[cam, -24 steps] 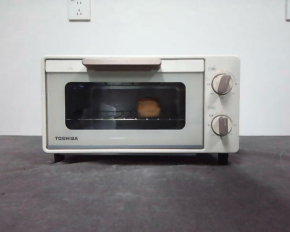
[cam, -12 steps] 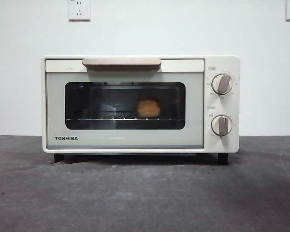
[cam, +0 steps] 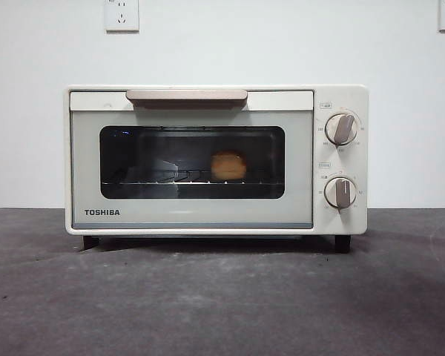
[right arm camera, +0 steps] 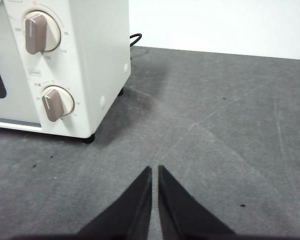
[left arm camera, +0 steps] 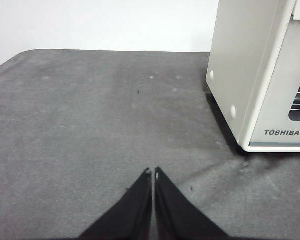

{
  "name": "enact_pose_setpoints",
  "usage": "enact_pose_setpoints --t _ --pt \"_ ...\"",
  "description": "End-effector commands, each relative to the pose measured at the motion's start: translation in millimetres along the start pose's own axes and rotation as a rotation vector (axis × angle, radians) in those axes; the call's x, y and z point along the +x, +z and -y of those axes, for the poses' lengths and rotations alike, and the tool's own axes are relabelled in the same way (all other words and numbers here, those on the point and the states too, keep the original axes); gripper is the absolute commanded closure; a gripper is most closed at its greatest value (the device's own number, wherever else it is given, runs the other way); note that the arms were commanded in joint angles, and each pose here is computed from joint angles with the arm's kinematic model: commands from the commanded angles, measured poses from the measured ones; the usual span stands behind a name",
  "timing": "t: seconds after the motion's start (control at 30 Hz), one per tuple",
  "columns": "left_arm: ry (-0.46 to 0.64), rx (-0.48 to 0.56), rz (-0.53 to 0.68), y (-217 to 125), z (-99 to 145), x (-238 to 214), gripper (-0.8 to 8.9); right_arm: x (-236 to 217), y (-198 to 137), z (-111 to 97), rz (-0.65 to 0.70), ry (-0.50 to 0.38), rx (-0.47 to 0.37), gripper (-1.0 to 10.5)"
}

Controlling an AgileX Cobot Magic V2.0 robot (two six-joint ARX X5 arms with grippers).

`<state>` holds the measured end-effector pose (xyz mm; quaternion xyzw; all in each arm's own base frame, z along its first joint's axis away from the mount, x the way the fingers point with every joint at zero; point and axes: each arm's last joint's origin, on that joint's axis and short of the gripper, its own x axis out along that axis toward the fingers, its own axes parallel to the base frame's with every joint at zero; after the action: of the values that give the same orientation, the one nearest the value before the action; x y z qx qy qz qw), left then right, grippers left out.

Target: The left arm flap open the oven, the right arm pick bread and place it into oven, the left arm flap close the oven

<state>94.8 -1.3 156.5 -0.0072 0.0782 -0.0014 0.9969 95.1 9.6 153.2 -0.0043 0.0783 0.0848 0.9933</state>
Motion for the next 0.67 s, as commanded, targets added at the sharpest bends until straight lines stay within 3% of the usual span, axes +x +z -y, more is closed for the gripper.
enact_pose_setpoints --t 0.03,0.67 --pt "0.003 0.006 -0.026 -7.3 -0.1 2.1 7.97 0.8 -2.4 -0.1 -0.001 0.008 0.007 9.3" --pt "0.003 0.006 -0.026 -7.3 -0.1 2.1 7.97 0.8 -1.6 0.2 0.008 0.003 0.007 9.3"
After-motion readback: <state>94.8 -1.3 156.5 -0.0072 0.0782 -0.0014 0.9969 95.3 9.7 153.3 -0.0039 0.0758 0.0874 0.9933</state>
